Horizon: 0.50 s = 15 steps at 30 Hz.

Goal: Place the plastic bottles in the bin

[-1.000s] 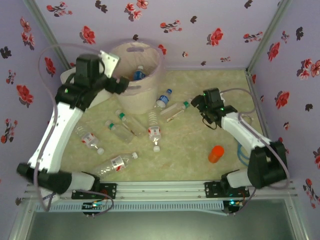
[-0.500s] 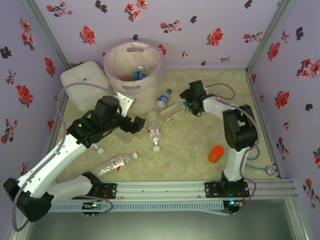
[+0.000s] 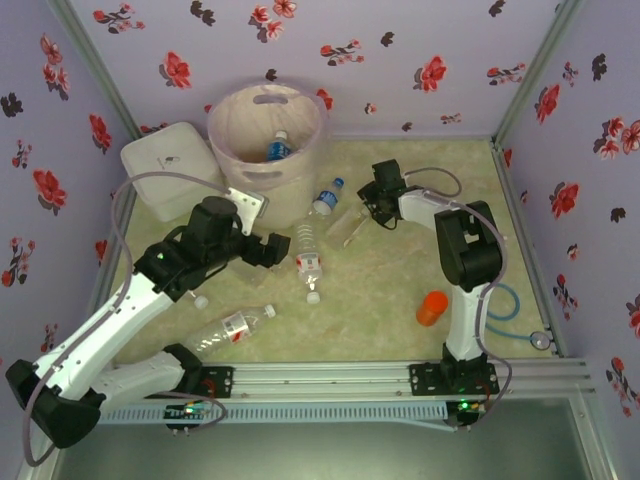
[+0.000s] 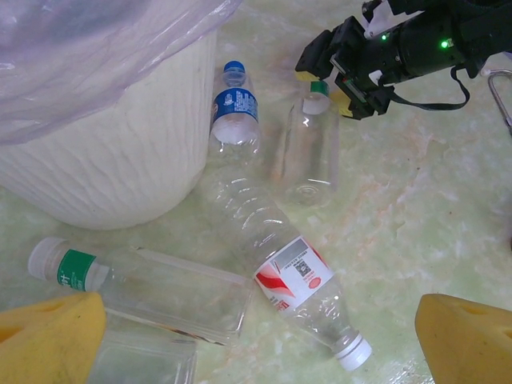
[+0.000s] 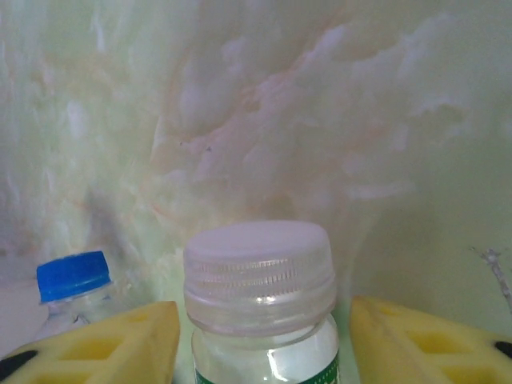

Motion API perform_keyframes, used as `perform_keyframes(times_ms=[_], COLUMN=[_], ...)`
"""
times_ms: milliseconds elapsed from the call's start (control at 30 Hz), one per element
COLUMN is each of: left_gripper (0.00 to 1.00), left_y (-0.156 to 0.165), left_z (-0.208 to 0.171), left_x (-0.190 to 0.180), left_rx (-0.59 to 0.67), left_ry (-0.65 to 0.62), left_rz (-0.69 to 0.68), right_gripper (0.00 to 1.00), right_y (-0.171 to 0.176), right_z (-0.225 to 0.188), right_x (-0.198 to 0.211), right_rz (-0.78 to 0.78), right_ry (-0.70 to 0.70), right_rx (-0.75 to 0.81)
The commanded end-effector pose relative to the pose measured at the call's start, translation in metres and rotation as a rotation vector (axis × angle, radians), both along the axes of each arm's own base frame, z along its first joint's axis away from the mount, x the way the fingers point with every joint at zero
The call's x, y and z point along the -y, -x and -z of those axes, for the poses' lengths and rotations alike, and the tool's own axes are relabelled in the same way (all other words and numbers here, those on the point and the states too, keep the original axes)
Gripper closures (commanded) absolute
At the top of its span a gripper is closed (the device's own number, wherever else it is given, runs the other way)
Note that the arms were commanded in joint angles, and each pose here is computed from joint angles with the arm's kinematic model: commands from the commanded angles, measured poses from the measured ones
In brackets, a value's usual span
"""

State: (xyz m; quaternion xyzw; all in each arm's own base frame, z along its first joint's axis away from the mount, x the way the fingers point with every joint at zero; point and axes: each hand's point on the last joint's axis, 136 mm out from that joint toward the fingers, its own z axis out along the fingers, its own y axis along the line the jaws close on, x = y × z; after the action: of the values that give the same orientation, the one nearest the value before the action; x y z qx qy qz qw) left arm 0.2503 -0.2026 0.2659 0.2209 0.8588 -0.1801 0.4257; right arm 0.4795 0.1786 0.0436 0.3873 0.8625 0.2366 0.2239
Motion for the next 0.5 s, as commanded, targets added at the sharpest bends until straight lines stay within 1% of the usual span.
perform_keyframes(times_ms=[0, 133, 267, 400, 467], left_gripper=[0.00, 0.00, 0.00, 0.00, 0.00], left_y=[-0.003, -0.004, -0.006, -0.008, -0.005], left_z=[-0.003, -0.007, -0.014, -0.021, -0.026], left_x=[0.008, 0.010, 0.020, 0.040, 0.055], left_rx=[0.004, 0.009, 0.004, -0.019, -0.018], left_ry=[0.031, 0.039, 0.068, 0.141, 0.180], left_rz=[0.007, 0.011, 0.034, 0.067, 0.111], right_gripper=[0.50, 0.59, 0.74, 0.85, 0.87], right_y=[0.000, 0.009, 0.024, 0.047, 0.062], right_z=[-0.009, -0.032, -0.064, -0.093, -0.110], right_x=[0.006, 0.026, 0.051, 0.061, 0.063], right_rz=[0.008, 0.016, 0.010, -0.062, -0.118], right_ry=[0.013, 0.030, 0.044, -0.020, -0.019], right_rx=[0.027, 0.062, 0.117, 0.170, 0.196])
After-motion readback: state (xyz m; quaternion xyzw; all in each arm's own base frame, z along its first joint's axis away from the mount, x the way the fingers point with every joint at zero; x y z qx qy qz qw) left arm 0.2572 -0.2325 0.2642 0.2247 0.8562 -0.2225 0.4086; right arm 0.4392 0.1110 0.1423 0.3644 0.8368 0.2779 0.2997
